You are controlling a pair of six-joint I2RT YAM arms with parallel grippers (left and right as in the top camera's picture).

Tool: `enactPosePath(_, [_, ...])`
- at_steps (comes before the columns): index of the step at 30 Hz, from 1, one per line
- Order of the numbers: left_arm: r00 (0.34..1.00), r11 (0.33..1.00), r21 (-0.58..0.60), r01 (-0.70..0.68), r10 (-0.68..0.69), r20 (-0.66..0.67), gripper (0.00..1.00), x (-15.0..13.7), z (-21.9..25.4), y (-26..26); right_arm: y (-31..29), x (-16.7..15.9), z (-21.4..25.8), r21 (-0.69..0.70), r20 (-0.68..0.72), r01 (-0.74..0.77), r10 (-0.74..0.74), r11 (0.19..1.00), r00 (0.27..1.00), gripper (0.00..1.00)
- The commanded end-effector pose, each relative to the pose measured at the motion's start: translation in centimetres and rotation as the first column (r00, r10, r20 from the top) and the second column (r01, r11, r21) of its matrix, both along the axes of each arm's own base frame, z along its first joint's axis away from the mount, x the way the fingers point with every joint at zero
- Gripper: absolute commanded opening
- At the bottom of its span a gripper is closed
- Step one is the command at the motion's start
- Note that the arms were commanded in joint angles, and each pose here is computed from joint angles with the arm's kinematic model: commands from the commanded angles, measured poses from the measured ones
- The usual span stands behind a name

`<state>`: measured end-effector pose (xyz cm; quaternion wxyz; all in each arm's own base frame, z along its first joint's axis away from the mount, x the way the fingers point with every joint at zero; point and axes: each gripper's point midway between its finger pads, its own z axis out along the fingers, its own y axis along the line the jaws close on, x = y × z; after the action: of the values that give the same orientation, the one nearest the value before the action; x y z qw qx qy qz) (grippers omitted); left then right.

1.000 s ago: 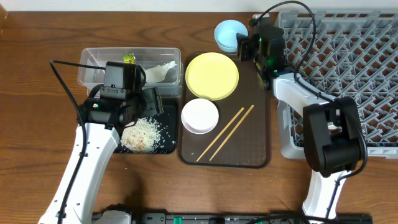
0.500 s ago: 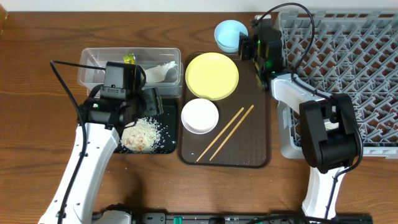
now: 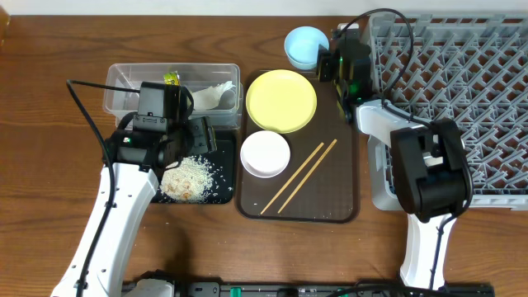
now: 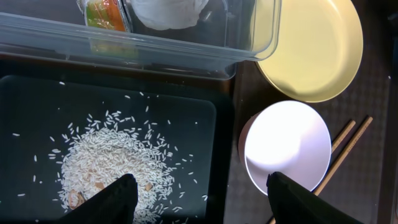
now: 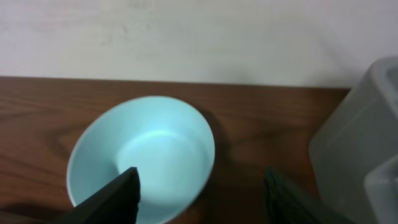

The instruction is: Sort waste into correct bins and load items into the dishwasher rack

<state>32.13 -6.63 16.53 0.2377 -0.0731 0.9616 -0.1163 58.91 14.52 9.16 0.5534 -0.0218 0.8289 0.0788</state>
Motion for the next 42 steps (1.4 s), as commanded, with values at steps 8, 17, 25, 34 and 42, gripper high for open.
enactPosePath(8, [1.000, 1.000, 0.016, 0.003, -0.003, 0.011, 0.69, 0.2, 0.3, 0.3, 1.1, 2.1, -1.5, 0.034, -0.008, 0.021, -0.021, 0.999, 1.000, 0.63])
enactPosePath(17, [1.000, 1.000, 0.016, 0.003, -0.003, 0.011, 0.70, 0.2, 0.3, 0.3, 1.0, 2.1, -3.2, 0.031, -0.043, 0.041, -0.039, 0.999, 0.998, 0.63])
enactPosePath(25, [1.000, 1.000, 0.016, 0.003, -0.003, 0.007, 0.70, 0.1, 0.3, 0.3, 0.9, 1.9, -4.6, 0.078, -0.081, 0.070, -0.064, 0.995, 0.995, 0.56])
enactPosePath(34, [1.000, 1.000, 0.017, 0.003, -0.003, 0.003, 0.70, 0.0, 0.2, 0.3, 0.8, 1.9, -4.7, 0.170, -0.108, 0.125, -0.107, 0.977, 0.988, 0.48])
enactPosePath(42, [1.000, 1.000, 0.017, 0.003, -0.003, 0.003, 0.70, 0.0, 0.2, 0.3, 0.2, 1.6, -5.3, 0.239, -0.156, 0.206, -0.172, 0.949, 0.973, 0.45])
